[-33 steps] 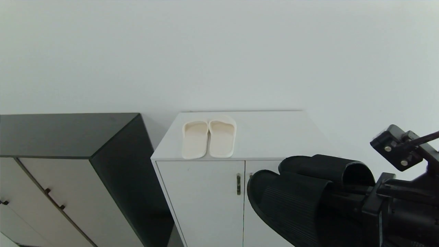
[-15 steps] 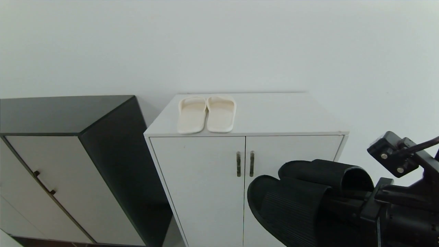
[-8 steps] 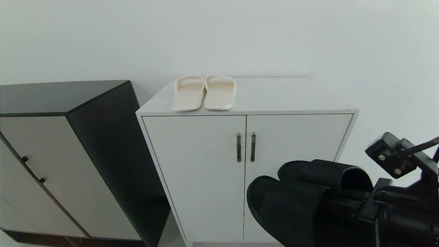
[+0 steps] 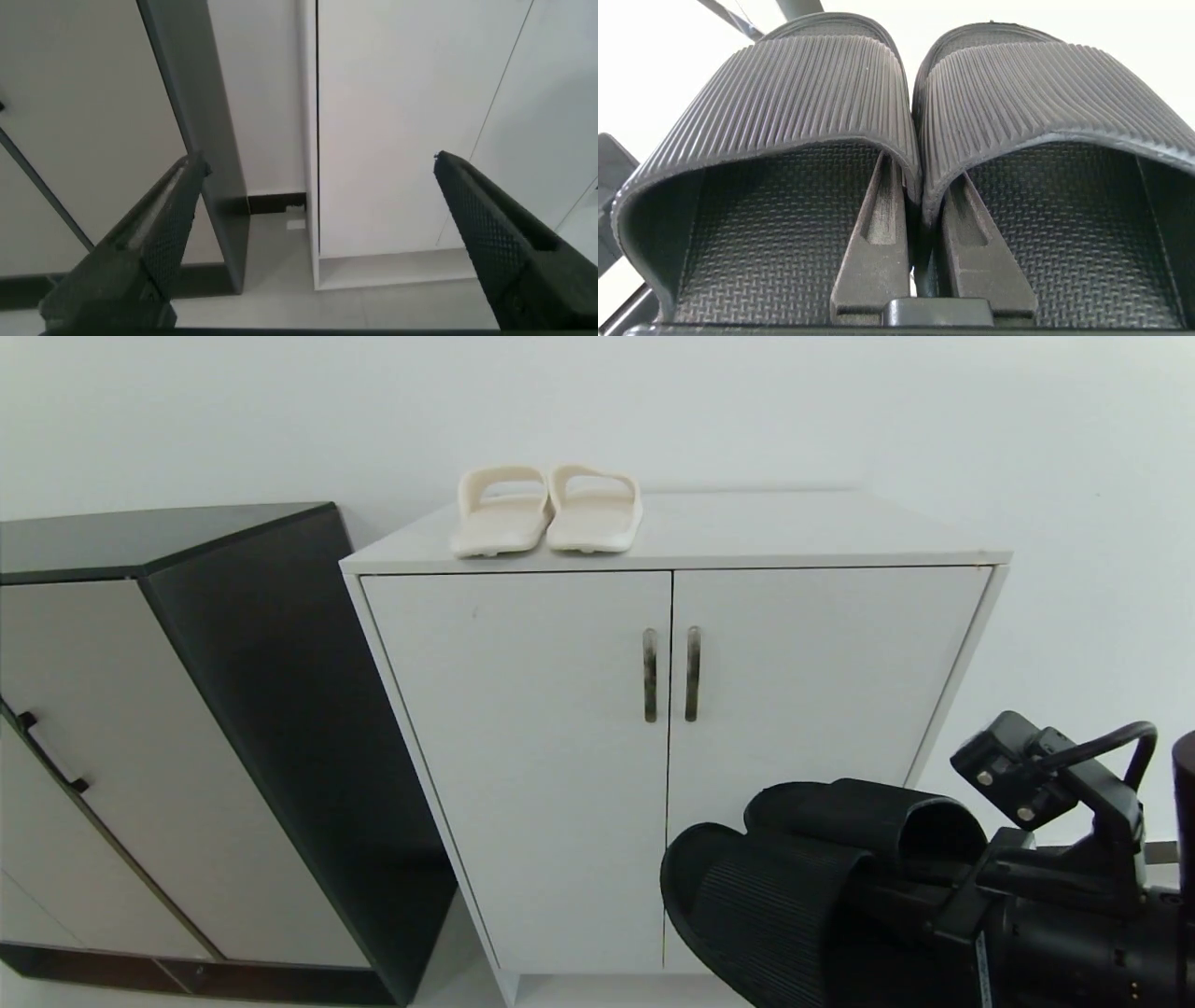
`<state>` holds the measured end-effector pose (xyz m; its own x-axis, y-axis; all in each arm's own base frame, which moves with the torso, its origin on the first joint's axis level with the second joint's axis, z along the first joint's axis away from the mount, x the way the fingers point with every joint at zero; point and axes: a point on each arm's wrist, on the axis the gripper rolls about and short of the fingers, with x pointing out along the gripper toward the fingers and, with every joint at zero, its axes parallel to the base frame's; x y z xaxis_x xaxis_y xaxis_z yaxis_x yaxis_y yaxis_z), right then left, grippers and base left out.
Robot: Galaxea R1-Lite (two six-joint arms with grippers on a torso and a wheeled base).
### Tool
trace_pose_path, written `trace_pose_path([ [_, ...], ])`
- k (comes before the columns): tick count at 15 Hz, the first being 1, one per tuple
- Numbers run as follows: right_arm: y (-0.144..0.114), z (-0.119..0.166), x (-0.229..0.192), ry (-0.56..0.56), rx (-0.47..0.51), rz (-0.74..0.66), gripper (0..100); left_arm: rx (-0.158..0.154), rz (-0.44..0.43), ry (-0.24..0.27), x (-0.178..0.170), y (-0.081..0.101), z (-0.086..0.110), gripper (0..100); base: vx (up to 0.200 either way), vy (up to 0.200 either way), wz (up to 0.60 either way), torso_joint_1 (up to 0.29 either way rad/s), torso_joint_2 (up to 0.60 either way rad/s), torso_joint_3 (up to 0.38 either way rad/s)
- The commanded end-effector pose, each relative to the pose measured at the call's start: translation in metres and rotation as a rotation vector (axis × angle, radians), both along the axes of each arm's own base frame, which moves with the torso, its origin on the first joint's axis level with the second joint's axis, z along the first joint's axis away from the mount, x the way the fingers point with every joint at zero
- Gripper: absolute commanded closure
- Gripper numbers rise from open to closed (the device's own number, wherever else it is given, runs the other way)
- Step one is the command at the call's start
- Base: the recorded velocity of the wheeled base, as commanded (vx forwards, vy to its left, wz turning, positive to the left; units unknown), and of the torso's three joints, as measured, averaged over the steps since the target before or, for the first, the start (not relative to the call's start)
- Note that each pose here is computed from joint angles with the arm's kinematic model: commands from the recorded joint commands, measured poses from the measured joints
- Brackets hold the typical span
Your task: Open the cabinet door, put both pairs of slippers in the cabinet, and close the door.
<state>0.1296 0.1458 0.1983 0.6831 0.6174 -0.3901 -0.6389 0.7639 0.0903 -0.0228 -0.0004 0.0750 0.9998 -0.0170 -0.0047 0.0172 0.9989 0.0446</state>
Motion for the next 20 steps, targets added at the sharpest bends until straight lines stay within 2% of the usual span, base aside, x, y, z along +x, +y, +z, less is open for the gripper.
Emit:
trace_pose_path([
  [1, 0.001, -0.003, 0.000, 0.006, -0.009, 0.000, 100, 0.000, 0.000, 0.001, 0.000, 0.000, 0.000, 0, 0.000, 0.000, 0.00, -0.090, 0.45, 0.364],
  [4, 0.001, -0.005, 0.001, 0.012, -0.016, 0.003, 100, -0.008, 0.000, 0.002, 0.000, 0.000, 0.000, 0, 0.000, 0.000, 0.00, -0.050, 0.44, 0.380],
  [5, 0.000, -0.005, 0.000, 0.006, -0.021, 0.006, 100, 0.009, -0.001, 0.015, 0.001, 0.000, 0.004, 0, 0.000, 0.000, 0.00, -0.022, 0.45, 0.422],
  [6, 0.000, -0.005, -0.001, -0.001, -0.026, 0.010, 100, -0.003, -0.004, 0.000, 0.002, 0.000, 0.031, 0, 0.000, 0.000, 0.00, -0.012, 0.27, 0.261],
  [7, 0.000, -0.005, -0.001, -0.004, -0.027, 0.013, 100, -0.035, -0.009, -0.010, 0.003, 0.000, 0.049, 0, 0.000, 0.000, 0.00, -0.002, 0.17, 0.154],
  [8, 0.000, -0.004, -0.001, -0.008, -0.026, 0.010, 100, -0.090, -0.100, 0.018, 0.015, -0.002, 0.086, 0, 0.000, 0.000, 0.00, 0.002, 0.10, 0.090],
  [9, -0.001, -0.004, -0.002, -0.013, -0.032, 0.012, 100, -0.098, -0.196, 0.064, 0.027, -0.004, 0.101, 0, 0.000, 0.000, 0.00, 0.002, 0.06, 0.046],
  [11, -0.002, -0.004, -0.003, -0.018, -0.033, 0.014, 100, -0.107, -0.420, 0.107, 0.046, -0.009, 0.125, 0, 0.000, 0.000, 0.00, 0.000, 0.00, 0.000],
  [12, -0.004, -0.004, -0.004, -0.019, -0.034, 0.014, 100, -0.119, -0.521, 0.152, 0.064, -0.011, 0.137, 0, 0.000, 0.000, 0.00, 0.000, 0.00, 0.000],
  [13, -0.006, -0.005, -0.006, -0.021, -0.032, 0.018, 100, -0.127, -0.578, 0.176, 0.080, -0.013, 0.144, 0, 0.000, 0.000, 0.00, 0.000, 0.00, 0.000],
  [14, -0.008, -0.002, -0.008, -0.032, -0.026, 0.019, 100, -0.128, -0.614, 0.188, 0.095, -0.015, 0.148, 0, 0.000, 0.000, 0.00, 0.000, 0.00, 0.000],
  [16, -0.014, 0.004, -0.013, -0.056, 0.002, 0.023, 100, -0.110, -0.709, 0.159, 0.125, -0.028, 0.157, 0, 0.000, 0.000, 0.00, 0.000, 0.00, 0.000],
  [17, -0.014, 0.005, -0.013, -0.057, 0.005, 0.026, 100, -0.105, -0.726, 0.161, 0.129, -0.032, 0.158, 0, 0.000, 0.000, 0.00, 0.000, 0.00, 0.000],
  [18, -0.010, 0.005, -0.016, -0.056, 0.004, 0.051, 100, -0.093, -0.789, 0.188, 0.140, -0.050, 0.162, 0, 0.000, 0.000, 0.00, 0.000, 0.00, 0.000],
  [19, -0.008, 0.005, -0.016, -0.055, 0.004, 0.059, 100, -0.084, -0.809, 0.208, 0.147, -0.061, 0.163, 0, 0.000, 0.000, 0.00, 0.000, 0.00, 0.000],
  [20, -0.004, 0.004, -0.014, -0.049, -0.003, 0.065, 100, -0.078, -0.849, 0.204, 0.149, -0.070, 0.165, 0, 0.000, 0.000, 0.00, 0.000, 0.00, 0.000],
])
